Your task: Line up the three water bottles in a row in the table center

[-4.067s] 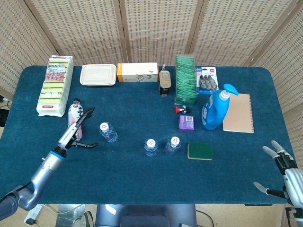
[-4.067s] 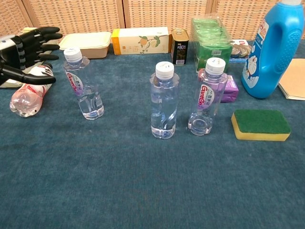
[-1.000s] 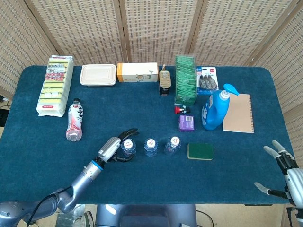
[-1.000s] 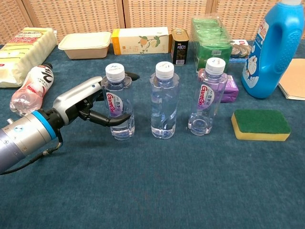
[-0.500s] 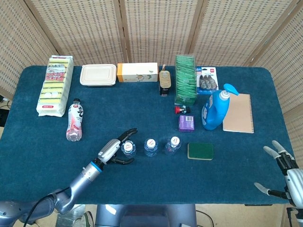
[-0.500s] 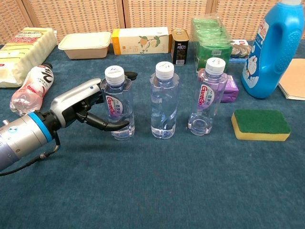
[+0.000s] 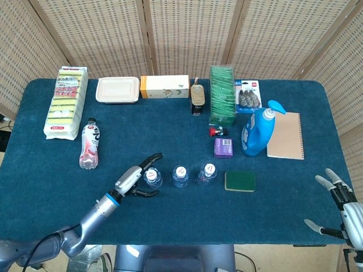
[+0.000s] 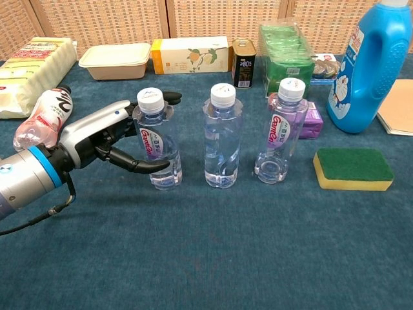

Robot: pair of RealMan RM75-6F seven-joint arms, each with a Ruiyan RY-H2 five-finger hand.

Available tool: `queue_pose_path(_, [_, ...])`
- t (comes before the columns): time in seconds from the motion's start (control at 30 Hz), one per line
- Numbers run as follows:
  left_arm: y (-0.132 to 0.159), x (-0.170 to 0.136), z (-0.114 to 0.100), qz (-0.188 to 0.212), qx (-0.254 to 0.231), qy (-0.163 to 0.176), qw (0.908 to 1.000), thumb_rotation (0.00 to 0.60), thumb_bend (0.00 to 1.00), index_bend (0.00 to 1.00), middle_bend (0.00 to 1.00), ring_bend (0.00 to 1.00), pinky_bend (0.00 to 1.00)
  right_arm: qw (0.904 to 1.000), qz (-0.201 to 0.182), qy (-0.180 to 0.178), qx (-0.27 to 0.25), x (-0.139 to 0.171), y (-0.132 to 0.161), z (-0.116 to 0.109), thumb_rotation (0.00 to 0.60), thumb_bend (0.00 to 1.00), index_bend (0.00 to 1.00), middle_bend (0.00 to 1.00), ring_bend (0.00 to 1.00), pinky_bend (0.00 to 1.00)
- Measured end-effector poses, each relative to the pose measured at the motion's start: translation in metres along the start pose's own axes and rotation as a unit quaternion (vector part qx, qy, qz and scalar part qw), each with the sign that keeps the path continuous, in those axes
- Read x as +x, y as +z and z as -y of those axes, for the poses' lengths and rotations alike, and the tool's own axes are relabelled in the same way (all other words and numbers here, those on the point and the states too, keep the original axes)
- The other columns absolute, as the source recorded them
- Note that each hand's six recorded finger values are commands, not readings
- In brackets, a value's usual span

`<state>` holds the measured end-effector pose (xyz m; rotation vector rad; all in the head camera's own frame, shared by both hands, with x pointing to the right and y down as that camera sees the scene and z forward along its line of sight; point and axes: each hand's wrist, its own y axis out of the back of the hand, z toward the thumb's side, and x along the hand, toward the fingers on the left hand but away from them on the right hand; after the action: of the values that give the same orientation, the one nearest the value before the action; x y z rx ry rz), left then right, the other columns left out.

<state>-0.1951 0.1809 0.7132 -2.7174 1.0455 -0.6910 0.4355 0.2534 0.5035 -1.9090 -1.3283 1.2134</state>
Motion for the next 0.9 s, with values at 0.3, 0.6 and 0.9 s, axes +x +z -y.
queue_pose_path(0.3, [0.011,-0.015,-0.022,0.014,-0.011,0.012,0.9998,0.600,0.22,0.00,0.00,0.00,0.21,1.0000,-0.003,0.000,0.003,0.002,0.001,0.000,0.600,0.00,0.13,0.00,0.00,0.07])
queue_pose_path(0.6, [0.028,-0.048,-0.076,0.033,0.005,0.053,0.9981,0.600,0.21,0.00,0.00,0.00,0.18,1.0000,-0.004,0.004,0.007,0.003,0.004,0.002,0.600,0.00,0.13,0.00,0.00,0.07])
queue_pose_path(0.9, [0.046,-0.117,-0.156,0.001,0.113,0.115,0.9869,0.600,0.19,0.00,0.00,0.00,0.10,0.9998,-0.006,0.007,0.017,0.005,0.006,0.005,0.600,0.00,0.13,0.00,0.00,0.06])
